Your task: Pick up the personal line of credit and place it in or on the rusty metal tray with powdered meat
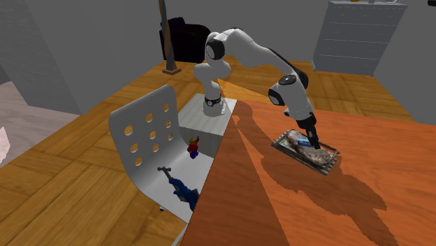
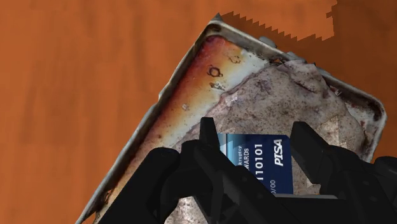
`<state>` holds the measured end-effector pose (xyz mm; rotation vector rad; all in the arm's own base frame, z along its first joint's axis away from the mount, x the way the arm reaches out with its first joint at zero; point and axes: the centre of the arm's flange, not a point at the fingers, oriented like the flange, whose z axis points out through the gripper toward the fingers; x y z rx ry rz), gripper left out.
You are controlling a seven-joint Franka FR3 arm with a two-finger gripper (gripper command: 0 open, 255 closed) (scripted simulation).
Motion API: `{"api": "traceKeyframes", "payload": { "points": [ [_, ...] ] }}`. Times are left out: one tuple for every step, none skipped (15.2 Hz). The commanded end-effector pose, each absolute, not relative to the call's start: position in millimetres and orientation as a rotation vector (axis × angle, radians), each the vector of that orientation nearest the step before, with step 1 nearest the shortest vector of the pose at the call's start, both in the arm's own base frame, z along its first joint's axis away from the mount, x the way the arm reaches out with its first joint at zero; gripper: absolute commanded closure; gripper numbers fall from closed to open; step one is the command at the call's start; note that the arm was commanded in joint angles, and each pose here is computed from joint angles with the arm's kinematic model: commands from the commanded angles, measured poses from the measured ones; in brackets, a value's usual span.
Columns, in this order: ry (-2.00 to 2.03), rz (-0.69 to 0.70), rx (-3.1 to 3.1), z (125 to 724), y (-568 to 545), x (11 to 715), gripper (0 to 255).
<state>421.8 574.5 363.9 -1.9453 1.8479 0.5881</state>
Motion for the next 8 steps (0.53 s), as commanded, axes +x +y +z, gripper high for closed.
{"api": "traceKeyframes", "payload": {
  "points": [
    [1.848, 0.588, -1.945, 363.6, 574.5, 421.9, 255],
    [1.848, 0.588, -1.945, 363.6, 574.5, 421.9, 255],
    [1.848, 0.588, -1.945, 363.6, 574.5, 421.9, 0],
    [1.848, 0.588, -1.945, 363.6, 574.5, 421.9, 0],
    [1.848, 0.588, -1.945, 363.6, 574.5, 421.8, 0],
    [1.848, 0.588, -1.945, 363.6, 574.5, 421.8, 0],
    [1.848, 0.588, -1.945, 363.6, 574.5, 421.8, 0],
    [1.848, 0.588, -1.945, 363.6, 574.5, 421.8, 0]
  ]
}}
